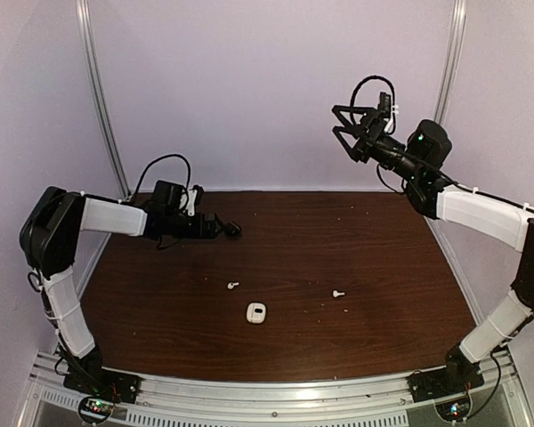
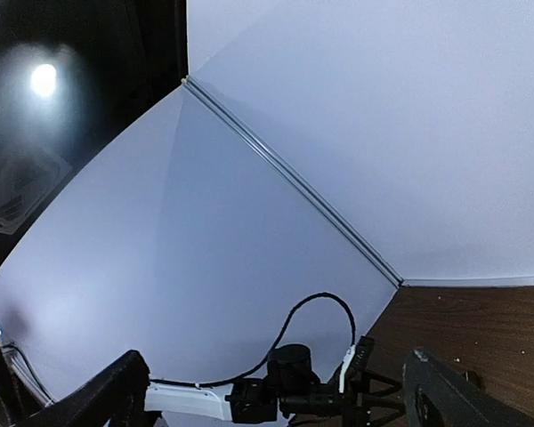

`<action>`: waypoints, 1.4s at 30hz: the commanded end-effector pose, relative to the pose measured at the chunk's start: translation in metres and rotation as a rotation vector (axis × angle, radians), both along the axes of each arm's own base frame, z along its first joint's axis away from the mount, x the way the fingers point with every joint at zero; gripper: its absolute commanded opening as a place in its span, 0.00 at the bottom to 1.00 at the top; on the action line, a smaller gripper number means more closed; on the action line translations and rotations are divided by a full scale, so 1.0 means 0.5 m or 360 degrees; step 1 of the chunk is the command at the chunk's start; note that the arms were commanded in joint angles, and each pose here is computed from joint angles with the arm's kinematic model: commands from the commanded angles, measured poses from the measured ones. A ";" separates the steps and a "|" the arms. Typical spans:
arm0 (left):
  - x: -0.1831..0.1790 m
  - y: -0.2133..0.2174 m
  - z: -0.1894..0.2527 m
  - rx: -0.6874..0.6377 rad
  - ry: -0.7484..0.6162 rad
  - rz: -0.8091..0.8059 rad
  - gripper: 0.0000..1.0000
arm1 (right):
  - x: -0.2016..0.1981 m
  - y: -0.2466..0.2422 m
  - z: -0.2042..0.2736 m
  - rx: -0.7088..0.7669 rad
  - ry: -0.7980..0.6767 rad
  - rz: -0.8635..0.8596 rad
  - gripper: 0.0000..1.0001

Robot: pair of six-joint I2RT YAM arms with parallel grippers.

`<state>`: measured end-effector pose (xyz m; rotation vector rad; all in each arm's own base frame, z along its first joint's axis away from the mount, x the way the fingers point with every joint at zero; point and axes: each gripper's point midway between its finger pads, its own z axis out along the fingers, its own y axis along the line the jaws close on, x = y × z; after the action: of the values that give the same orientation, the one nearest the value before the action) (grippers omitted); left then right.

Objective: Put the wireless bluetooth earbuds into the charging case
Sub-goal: Place the charging case with the earbuds at the center of the board, then pick up the charging case from the center of the board.

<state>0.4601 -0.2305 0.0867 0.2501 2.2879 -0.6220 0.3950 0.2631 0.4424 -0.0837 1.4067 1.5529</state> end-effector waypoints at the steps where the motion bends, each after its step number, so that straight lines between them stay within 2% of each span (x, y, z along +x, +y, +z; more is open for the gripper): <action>1: -0.054 -0.027 0.134 0.0023 -0.0371 -0.0130 0.98 | -0.038 -0.001 -0.042 -0.0253 -0.0189 -0.0001 1.00; 4: -0.128 -0.041 0.162 -0.0007 -0.0451 -0.0242 0.98 | -0.048 0.002 -0.087 -0.0427 -0.0212 -0.0006 1.00; 9: -0.272 -0.111 0.161 0.0067 -0.0567 -0.0553 0.98 | -0.074 0.005 -0.157 -0.0628 -0.0213 0.0052 1.00; 11: -0.322 -0.127 0.146 0.0030 -0.0563 -0.0672 0.98 | -0.086 0.012 -0.186 -0.0695 -0.0213 0.0124 1.00; 15: -0.387 -0.132 0.116 0.0003 -0.0583 -0.0709 0.98 | -0.094 0.026 -0.269 -0.0846 -0.0119 0.0230 1.00; 18: -0.412 -0.140 0.086 0.0112 -0.0601 -0.0652 0.98 | -0.099 0.030 -0.314 -0.0910 -0.0044 0.0281 1.00; 23: -0.442 -0.156 0.015 0.0289 -0.0495 -0.0599 0.97 | -0.096 0.031 -0.338 -0.0956 -0.0015 0.0292 1.00; 31: -0.511 -0.235 -0.047 0.0285 -0.0378 -0.0794 0.86 | -0.090 0.026 -0.369 -0.1013 0.0040 0.0279 1.00; 37: -0.521 -0.266 -0.094 0.0340 -0.0320 -0.0871 0.75 | -0.087 0.023 -0.374 -0.1043 0.0055 0.0265 1.00; 42: -0.514 -0.280 -0.105 0.0361 -0.0337 -0.0893 0.72 | -0.083 0.023 -0.378 -0.1051 0.0060 0.0264 1.00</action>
<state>0.1943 -0.3518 0.0210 1.0543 2.1435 -0.5368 0.3497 0.2740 0.2559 -0.5744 1.9274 1.1804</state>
